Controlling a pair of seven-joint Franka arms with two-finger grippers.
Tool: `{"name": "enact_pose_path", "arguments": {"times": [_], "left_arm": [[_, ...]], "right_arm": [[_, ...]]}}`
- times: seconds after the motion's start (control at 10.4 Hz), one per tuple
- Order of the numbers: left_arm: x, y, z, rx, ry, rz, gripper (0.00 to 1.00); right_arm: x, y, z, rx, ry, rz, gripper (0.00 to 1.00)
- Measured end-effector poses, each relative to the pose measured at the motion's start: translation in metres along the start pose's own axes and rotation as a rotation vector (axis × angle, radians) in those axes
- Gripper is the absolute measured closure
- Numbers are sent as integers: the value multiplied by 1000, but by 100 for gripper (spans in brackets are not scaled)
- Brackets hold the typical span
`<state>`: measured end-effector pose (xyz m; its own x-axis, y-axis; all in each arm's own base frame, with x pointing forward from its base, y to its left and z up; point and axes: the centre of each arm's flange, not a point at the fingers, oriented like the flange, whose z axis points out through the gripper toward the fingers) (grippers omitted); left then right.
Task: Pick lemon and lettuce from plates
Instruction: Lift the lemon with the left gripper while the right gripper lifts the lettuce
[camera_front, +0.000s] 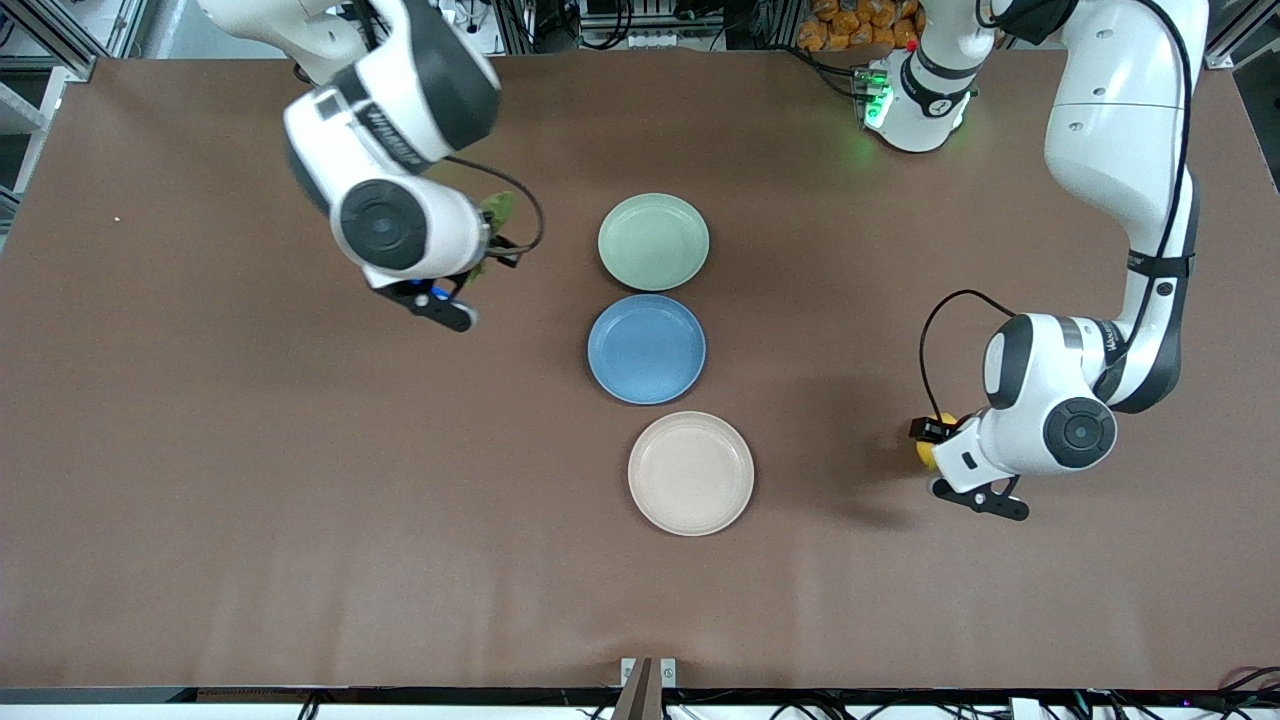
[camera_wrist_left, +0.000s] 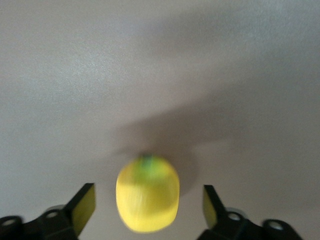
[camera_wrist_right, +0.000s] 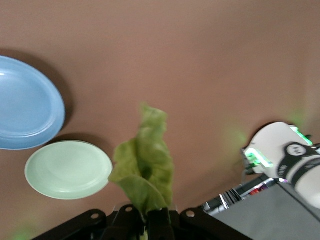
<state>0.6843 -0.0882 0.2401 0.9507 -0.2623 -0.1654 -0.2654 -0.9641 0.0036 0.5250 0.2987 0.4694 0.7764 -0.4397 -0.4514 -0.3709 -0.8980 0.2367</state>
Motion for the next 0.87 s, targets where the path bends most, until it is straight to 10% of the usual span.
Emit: {"name": "enact_pose_path", "arguments": {"times": [0.87], "left_arm": [[-25,-33,-65,-10,70,-116,0]], "right_arm": [[83,138,-67,86,-49,-68,95]]}}
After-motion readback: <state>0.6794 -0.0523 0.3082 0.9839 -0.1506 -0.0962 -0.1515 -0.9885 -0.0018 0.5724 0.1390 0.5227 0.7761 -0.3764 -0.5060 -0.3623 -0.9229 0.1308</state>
